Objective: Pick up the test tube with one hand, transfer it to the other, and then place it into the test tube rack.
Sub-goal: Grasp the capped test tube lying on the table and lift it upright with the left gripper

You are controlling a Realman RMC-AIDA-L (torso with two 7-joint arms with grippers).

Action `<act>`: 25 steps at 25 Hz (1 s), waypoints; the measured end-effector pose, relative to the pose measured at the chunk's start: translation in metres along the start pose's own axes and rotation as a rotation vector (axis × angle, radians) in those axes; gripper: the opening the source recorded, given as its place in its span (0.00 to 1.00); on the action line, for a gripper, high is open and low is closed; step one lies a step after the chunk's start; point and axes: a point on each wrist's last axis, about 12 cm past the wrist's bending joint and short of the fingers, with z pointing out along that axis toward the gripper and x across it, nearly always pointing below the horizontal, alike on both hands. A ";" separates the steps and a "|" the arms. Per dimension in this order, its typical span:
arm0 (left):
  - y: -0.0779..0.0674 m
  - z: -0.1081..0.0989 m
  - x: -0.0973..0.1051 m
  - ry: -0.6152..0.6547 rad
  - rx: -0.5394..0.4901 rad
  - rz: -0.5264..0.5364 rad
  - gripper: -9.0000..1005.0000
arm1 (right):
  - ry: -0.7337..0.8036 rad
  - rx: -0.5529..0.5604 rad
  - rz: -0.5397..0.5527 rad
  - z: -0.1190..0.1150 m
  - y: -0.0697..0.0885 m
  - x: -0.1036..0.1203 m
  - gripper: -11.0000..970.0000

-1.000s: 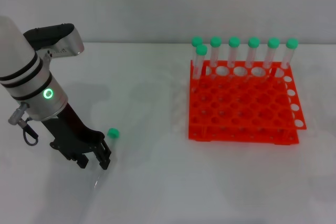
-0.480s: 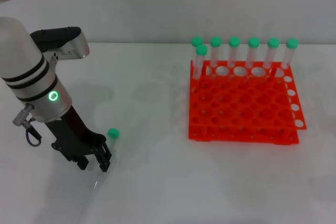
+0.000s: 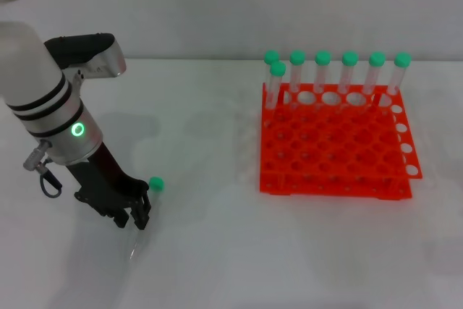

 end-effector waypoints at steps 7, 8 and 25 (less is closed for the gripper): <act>-0.009 0.009 -0.002 0.027 -0.036 0.026 0.34 | 0.002 -0.002 0.000 0.001 0.001 0.000 0.67; -0.010 0.010 -0.002 0.030 -0.041 0.029 0.33 | 0.003 -0.002 0.000 0.001 0.001 0.000 0.67; -0.018 0.014 -0.001 0.056 -0.067 0.044 0.21 | 0.010 0.004 -0.001 -0.002 -0.001 0.001 0.67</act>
